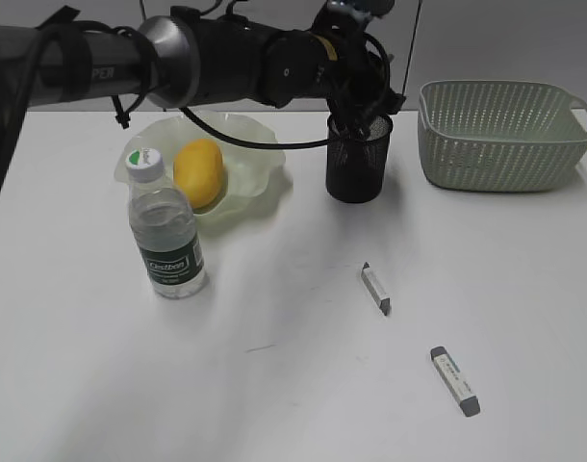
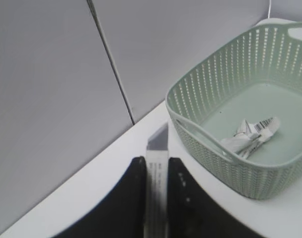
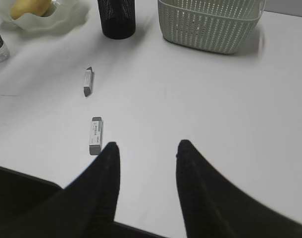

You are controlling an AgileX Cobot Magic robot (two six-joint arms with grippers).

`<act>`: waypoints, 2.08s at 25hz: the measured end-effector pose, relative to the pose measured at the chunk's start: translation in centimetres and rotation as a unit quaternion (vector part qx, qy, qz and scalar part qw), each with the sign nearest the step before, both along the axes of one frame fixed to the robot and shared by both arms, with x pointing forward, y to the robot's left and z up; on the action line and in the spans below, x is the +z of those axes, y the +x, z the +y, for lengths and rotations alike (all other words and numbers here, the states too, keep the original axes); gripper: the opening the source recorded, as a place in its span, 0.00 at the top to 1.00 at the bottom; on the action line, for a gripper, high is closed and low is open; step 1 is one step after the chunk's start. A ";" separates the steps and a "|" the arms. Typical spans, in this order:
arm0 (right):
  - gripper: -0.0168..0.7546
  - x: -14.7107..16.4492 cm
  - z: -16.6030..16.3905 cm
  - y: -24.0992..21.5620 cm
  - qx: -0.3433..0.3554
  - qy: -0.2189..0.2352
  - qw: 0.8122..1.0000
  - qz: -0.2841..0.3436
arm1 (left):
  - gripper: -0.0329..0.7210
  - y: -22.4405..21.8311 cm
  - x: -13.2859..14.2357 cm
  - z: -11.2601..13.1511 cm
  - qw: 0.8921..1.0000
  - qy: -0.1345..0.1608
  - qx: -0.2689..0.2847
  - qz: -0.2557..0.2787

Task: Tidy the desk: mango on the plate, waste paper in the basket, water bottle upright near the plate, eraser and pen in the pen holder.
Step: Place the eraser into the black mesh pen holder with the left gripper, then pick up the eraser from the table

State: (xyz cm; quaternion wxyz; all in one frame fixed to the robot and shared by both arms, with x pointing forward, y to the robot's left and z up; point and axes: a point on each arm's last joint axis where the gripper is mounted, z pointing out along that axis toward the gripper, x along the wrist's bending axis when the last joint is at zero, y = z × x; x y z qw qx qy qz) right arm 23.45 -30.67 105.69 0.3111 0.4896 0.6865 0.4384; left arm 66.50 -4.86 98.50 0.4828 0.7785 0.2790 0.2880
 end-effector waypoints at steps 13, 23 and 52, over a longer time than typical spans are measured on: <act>0.57 0.0 0.0 0.0 0.000 0.000 1.000 0.001 | 0.49 -1.4 2.1 1.0 0.996 0.044 0.000 0.075; 0.57 0.0 0.0 0.0 0.000 0.000 1.000 0.001 | 0.56 -11.3 11.7 9.2 0.996 0.004 0.007 0.084; 0.61 0.0 0.0 0.0 0.000 0.000 1.000 0.000 | 0.55 -42.3 7.8 35.1 0.980 -0.054 0.157 0.111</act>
